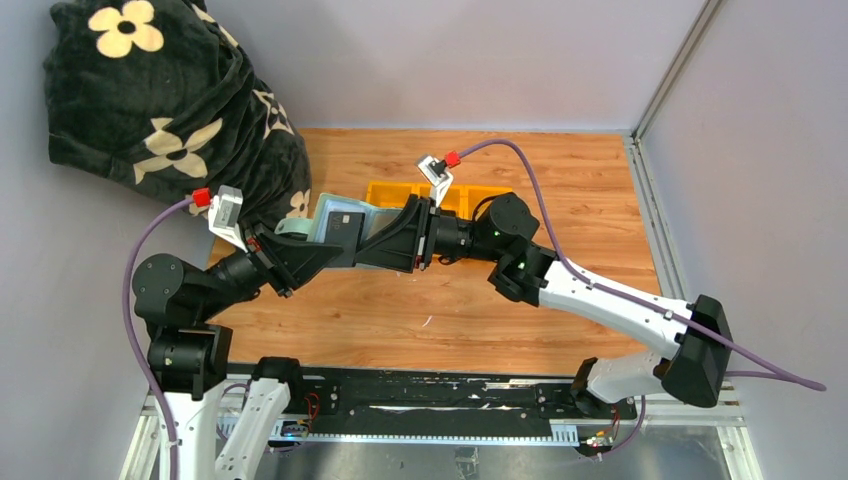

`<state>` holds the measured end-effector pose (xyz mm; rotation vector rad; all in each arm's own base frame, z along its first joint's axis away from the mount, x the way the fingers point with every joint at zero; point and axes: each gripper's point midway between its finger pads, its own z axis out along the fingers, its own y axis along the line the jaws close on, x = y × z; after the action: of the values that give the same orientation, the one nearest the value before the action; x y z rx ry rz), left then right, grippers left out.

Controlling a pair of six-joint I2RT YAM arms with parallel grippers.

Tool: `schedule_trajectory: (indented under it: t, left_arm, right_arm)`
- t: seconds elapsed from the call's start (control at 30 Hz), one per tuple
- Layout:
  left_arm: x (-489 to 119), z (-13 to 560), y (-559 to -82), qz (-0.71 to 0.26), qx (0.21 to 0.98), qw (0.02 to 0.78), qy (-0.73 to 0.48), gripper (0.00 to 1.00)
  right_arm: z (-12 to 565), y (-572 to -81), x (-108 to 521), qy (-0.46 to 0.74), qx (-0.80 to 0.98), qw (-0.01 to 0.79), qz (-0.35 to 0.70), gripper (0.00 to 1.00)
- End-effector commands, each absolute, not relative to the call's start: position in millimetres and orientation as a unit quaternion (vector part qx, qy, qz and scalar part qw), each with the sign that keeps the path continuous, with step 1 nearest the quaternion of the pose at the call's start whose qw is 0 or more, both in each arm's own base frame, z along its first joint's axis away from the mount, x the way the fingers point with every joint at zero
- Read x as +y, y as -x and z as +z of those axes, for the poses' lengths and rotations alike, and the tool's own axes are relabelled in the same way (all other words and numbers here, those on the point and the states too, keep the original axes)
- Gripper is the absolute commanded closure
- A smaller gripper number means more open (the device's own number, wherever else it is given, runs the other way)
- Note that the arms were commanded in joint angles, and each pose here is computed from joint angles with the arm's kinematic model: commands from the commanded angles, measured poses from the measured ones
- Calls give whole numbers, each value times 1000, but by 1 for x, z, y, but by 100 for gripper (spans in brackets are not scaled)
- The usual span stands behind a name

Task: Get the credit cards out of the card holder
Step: Remove the credit card from the card holder.

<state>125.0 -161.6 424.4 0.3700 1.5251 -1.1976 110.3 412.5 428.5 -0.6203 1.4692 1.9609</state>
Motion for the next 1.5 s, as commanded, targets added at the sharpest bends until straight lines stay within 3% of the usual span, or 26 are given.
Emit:
schedule_trajectory:
  t: [0.0, 0.2, 0.33, 0.73, 0.87, 1.47]
  left_arm:
    - [-169, 421, -111, -537, 639, 521, -178, 82]
    - [-173, 422, -105, -567, 626, 506, -176, 71]
    - [-175, 423, -98, -579, 618, 499, -182, 69]
    - [-177, 433, -81, -598, 591, 501, -206, 75]
    - [-177, 438, -81, -600, 587, 504, -202, 77]
    - [-176, 455, -78, -609, 579, 508, -191, 83]
  right_arm:
    - [453, -99, 406, 233, 497, 297, 781, 58]
    - [448, -100, 412, 229, 494, 282, 790, 65]
    - [447, -102, 413, 225, 495, 282, 791, 72]
    - [440, -111, 415, 206, 514, 297, 778, 86]
    - [434, -113, 411, 202, 522, 307, 770, 99]
    - [413, -103, 396, 216, 528, 310, 760, 100]
